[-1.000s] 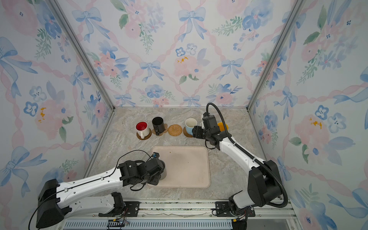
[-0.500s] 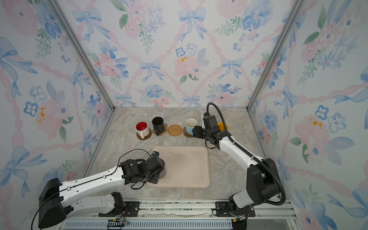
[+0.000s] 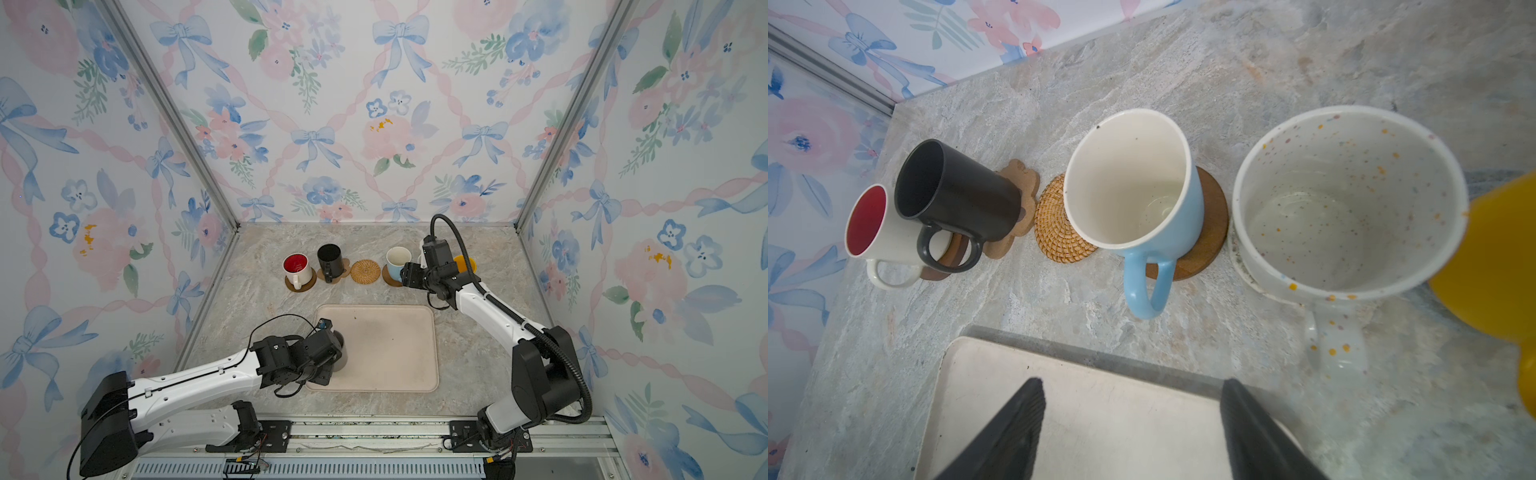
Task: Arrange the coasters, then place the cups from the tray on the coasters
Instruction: 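Lift the grey mug off the tray with the left gripper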
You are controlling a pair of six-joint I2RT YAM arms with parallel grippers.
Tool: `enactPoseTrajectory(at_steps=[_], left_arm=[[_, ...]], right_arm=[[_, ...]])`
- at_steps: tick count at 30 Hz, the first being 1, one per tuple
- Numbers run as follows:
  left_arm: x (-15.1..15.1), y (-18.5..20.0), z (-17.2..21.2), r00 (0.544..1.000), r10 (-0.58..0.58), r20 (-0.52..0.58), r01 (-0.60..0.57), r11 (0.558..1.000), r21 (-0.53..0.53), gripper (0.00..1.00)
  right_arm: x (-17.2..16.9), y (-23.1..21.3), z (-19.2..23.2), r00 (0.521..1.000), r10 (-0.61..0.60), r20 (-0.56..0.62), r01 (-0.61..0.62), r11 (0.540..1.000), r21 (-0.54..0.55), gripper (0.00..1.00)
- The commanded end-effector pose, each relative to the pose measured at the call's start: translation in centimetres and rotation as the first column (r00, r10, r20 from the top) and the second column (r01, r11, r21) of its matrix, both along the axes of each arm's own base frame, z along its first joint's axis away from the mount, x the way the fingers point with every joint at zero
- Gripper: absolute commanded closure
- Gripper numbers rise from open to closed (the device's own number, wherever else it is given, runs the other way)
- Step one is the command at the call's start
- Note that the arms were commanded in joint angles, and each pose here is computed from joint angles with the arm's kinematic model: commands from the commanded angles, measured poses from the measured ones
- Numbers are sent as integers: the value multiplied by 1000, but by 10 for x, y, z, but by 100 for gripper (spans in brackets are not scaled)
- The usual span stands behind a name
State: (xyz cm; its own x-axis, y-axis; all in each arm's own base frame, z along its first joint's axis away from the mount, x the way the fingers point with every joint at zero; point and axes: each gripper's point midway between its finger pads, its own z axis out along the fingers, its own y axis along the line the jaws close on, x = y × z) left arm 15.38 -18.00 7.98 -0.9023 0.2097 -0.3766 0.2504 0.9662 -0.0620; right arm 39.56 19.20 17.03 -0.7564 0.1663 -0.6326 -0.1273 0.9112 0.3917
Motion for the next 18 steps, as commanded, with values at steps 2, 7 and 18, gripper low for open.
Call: enactPoseTrajectory(at_steps=[2, 7, 18], left_arm=[[-1, 4, -8, 1000, 21, -17, -21, 1000, 4, 68], [-1, 6, -10, 999, 30, -16, -30, 999, 11, 70], [-2, 6, -13, 999, 32, -23, -32, 999, 14, 77]], right_arm=[[9, 2, 9, 1000, -6, 16, 6, 1000, 22, 30], [9, 2, 7, 1000, -5, 12, 5, 1000, 24, 30], [9, 2, 6, 1000, -4, 5, 3, 1000, 24, 31]])
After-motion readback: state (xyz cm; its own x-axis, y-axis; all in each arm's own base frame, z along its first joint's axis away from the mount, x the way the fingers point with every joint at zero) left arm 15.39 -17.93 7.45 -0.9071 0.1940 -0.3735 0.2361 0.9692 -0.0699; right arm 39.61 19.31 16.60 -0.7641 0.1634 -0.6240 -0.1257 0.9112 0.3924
